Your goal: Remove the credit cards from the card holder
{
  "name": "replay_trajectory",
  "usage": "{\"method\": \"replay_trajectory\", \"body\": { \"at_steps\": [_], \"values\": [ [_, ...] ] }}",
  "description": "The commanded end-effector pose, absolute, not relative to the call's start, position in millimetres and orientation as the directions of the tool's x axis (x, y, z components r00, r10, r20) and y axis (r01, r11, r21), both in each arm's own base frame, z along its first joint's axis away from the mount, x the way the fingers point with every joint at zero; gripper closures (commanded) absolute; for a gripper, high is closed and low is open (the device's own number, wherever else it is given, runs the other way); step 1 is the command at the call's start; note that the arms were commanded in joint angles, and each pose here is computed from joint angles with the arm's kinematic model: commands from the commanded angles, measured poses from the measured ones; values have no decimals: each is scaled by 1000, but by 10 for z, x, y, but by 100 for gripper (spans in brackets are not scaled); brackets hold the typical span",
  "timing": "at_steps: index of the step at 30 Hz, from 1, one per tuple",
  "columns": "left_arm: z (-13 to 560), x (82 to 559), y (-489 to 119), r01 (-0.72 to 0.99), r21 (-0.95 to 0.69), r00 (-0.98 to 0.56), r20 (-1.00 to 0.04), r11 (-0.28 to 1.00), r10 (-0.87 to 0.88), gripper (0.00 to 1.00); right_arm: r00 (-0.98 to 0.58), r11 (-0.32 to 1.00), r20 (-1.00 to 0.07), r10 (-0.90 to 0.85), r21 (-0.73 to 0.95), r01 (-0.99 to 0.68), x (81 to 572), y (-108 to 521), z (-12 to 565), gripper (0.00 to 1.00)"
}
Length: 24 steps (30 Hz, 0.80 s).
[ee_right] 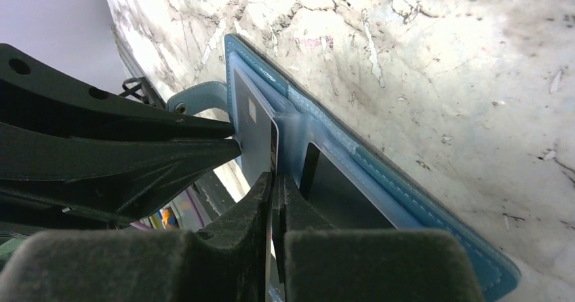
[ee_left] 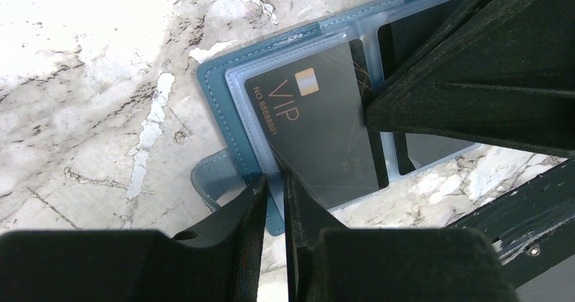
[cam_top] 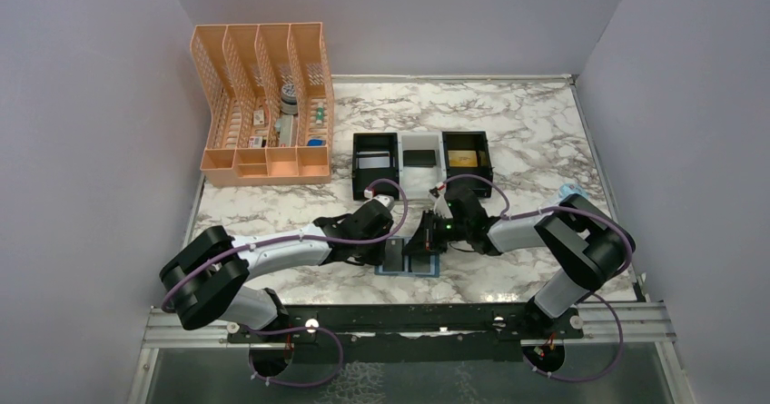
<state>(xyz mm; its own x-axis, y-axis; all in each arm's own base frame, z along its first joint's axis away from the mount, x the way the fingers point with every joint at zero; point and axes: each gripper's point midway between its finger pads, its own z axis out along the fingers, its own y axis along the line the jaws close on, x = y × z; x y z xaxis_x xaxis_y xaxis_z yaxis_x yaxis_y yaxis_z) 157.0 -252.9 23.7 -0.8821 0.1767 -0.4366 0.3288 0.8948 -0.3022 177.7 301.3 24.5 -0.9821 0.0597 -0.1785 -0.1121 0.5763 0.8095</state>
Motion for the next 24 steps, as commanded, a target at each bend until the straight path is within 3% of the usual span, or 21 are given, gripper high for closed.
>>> {"method": "replay_trajectory", "body": {
  "at_steps": [1,24],
  "values": [
    [240,1566,-2473,324,-290,-876,-451,900,170,82,-981,521,-188,42,842,-139,1721,3073,345,99],
    [210,1552,-2446,318,-289,-878,-449,903,166,82,-978,608,-191,79,787,-105,1693,2774,285,99]
  ]
}}
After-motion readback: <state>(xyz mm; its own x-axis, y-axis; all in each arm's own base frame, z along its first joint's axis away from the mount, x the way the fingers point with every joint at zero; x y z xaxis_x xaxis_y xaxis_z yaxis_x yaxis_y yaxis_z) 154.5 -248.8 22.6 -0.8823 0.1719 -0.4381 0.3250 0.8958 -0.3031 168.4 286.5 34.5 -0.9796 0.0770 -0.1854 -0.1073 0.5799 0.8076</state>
